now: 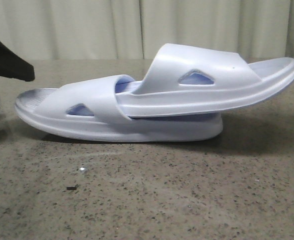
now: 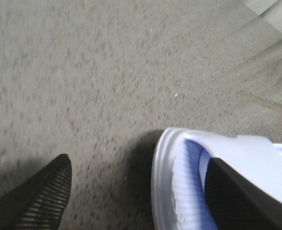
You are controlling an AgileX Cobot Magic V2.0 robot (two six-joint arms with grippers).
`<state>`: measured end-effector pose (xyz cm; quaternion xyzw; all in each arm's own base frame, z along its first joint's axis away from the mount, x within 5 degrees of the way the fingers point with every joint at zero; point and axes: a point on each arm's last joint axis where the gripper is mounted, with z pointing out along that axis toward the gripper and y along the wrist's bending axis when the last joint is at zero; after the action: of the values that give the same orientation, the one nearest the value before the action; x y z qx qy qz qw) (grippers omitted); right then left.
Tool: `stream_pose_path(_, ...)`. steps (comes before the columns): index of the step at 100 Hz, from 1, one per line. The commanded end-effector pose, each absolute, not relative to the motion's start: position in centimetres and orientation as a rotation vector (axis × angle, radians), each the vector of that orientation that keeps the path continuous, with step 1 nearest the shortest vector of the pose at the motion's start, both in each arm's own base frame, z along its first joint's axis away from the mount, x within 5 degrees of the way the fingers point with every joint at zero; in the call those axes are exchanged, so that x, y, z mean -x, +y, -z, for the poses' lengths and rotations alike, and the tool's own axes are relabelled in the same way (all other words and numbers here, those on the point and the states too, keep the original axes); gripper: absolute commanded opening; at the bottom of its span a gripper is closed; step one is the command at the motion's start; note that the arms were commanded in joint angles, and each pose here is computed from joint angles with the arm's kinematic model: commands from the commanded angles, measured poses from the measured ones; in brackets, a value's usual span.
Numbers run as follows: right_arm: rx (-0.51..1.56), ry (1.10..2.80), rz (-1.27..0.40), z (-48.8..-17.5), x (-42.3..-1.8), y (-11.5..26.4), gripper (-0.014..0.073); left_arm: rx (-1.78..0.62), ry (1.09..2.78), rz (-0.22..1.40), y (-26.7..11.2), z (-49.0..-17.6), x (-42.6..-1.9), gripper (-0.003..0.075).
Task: Insert blue slippers together front up
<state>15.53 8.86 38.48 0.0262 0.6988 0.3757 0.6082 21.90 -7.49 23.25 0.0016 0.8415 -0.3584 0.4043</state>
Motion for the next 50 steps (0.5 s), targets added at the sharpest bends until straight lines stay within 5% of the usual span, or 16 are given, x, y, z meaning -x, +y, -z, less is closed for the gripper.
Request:
stream_pose_path(1, -0.033, 1.501, -0.817, -40.4, -15.3, 8.3, 0.0415, -0.053, 1.967, 0.912, -7.7, -26.7, -22.1, 0.0511)
stream_pose_path(25, 0.087, 1.484, -0.657, -40.3, -15.5, 7.9, 0.0415, -0.061, 1.775, 0.702, -6.1, -31.9, -20.3, 0.0511)
stream_pose_path(50, 0.129, 1.573, -0.255, -39.2, -16.9, 4.2, 0.0415, -0.157, 1.588, 0.549, -5.0, -35.6, -15.7, 0.0510)
